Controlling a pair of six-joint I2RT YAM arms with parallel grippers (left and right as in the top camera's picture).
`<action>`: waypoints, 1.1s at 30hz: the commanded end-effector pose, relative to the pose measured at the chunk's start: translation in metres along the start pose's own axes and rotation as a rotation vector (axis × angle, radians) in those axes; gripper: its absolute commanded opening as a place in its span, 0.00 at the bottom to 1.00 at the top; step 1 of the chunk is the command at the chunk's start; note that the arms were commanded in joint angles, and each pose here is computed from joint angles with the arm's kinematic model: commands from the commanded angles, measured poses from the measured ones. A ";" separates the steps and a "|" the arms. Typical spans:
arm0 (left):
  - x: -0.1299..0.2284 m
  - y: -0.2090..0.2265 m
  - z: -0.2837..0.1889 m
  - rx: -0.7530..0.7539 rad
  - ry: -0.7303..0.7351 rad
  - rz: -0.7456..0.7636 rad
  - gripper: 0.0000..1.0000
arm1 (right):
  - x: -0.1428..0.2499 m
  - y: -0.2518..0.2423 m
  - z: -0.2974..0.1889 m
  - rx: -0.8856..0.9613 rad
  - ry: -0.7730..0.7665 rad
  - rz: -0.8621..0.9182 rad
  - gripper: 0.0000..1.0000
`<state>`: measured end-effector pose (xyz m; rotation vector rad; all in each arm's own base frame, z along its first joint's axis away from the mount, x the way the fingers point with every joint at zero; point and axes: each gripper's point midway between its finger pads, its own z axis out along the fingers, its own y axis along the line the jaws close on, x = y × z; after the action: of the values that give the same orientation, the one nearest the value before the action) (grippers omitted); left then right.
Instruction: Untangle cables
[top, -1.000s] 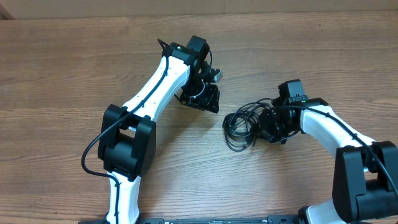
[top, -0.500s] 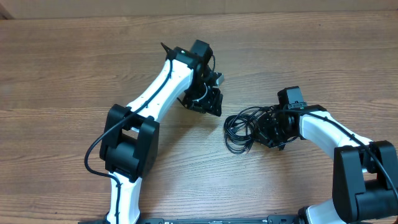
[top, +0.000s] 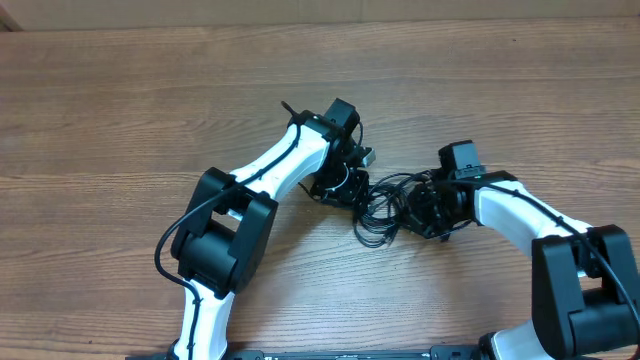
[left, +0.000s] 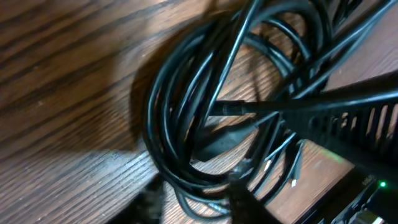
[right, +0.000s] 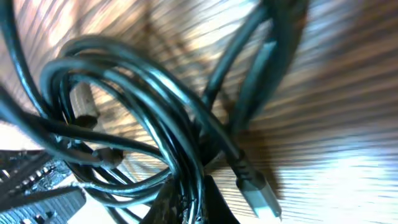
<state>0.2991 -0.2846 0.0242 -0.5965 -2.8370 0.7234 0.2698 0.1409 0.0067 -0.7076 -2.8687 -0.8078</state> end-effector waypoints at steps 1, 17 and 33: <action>0.001 -0.011 -0.005 0.040 -0.007 0.021 0.15 | 0.015 0.012 0.007 -0.033 0.044 -0.046 0.04; 0.020 -0.022 -0.055 0.324 0.008 0.326 0.04 | 0.035 0.079 -0.035 -0.223 0.106 -0.367 0.17; 0.015 -0.039 -0.046 0.333 -0.020 0.453 0.20 | -0.022 0.049 -0.044 0.027 -0.170 -0.196 0.55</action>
<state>0.2764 -0.2837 0.0717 -1.1792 -2.4776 1.2548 0.2979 0.1708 0.0727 -0.3212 -3.0532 -0.9483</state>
